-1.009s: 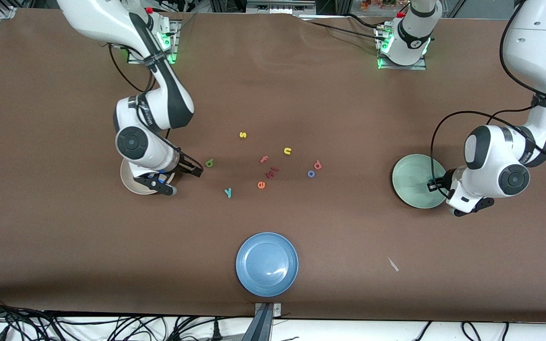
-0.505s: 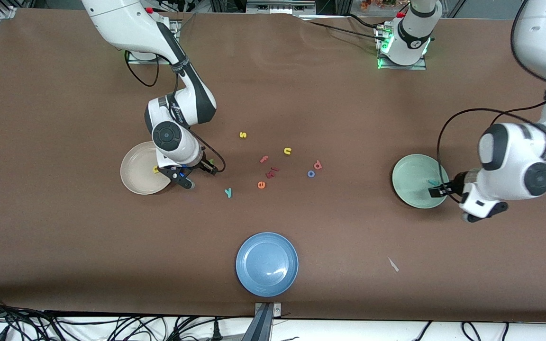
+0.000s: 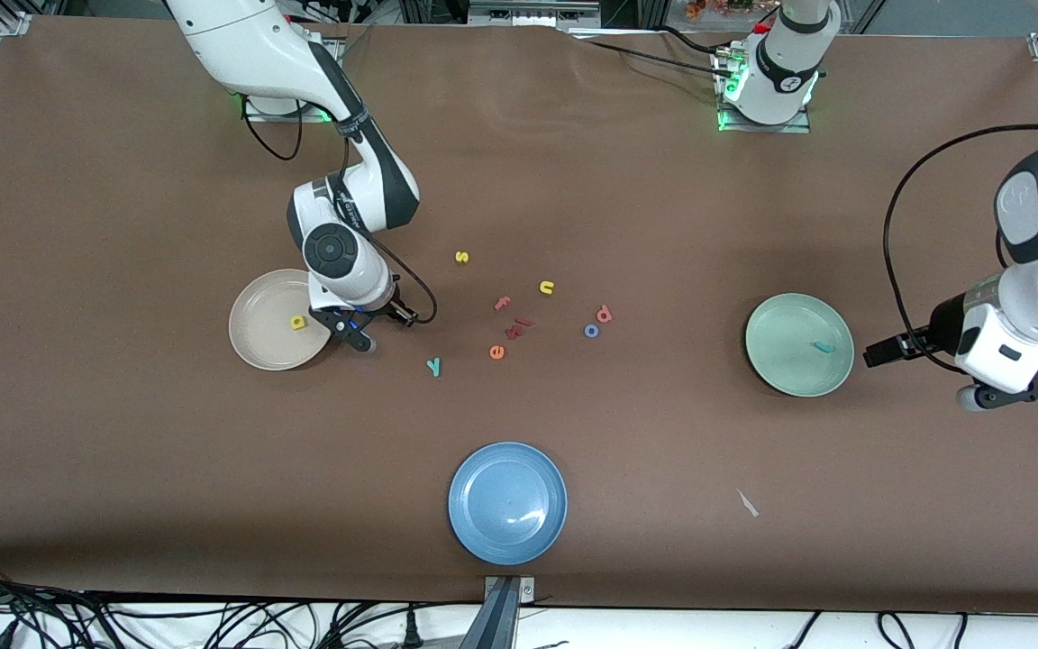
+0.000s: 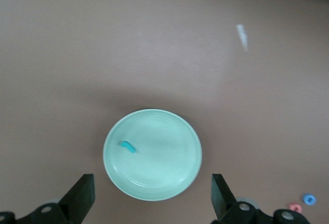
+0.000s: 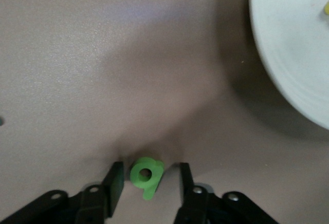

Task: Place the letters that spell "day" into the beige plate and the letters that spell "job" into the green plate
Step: 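Place the green letter on the cream plate with the right gripper, then reach the left gripper to the pink letter while the right gripper reaches cyan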

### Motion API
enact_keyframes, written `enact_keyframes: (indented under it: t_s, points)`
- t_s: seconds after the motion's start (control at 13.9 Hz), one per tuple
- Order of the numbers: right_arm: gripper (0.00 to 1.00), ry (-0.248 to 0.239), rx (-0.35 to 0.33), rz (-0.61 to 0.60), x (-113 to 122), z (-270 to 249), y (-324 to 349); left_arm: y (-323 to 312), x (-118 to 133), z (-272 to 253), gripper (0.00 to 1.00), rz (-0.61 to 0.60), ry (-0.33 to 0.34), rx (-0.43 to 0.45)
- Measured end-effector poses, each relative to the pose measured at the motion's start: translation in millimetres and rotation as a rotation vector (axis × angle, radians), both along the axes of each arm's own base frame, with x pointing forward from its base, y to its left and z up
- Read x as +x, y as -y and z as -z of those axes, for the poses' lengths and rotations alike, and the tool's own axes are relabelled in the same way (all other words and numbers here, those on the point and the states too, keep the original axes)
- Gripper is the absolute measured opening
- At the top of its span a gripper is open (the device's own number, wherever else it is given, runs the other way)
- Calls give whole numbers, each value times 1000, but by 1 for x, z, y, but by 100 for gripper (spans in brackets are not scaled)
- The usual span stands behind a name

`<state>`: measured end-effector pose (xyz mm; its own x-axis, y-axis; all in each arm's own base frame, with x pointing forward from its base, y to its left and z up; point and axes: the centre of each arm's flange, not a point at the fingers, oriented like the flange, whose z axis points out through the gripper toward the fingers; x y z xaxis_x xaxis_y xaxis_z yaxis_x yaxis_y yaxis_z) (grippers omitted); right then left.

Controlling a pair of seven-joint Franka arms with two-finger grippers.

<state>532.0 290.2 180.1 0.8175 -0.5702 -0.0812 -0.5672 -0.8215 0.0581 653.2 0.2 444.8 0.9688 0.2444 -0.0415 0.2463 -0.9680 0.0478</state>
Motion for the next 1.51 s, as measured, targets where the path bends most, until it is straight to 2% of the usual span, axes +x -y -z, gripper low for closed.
enact_keyframes:
  t_s: [0.14,0.29,0.43,0.72,1.01,1.3,1.44,1.51]
  points:
    - [28,2,1,0,0,-1,0,37,0,-17,100,51,30,-17]
    - [28,8,4,0,2,-3,-1,70,-2,-36,100,86,43,-33]
    - [28,7,6,-7,6,-11,-2,104,-7,-44,100,68,37,-43]
    - [28,-63,-17,-117,32,-64,37,171,-22,-43,100,-9,18,-43]
    - [28,-132,-22,-262,48,-90,111,175,-22,-42,100,-25,13,-42]
    - [28,-200,-23,-338,35,-60,172,175,-22,-39,100,-25,6,-41]
    - [28,-213,-26,-350,25,-43,185,174,-21,-34,100,-26,-4,-41]
    - [35,-216,-27,-350,22,-38,187,173,-20,-30,100,-28,-10,-41]
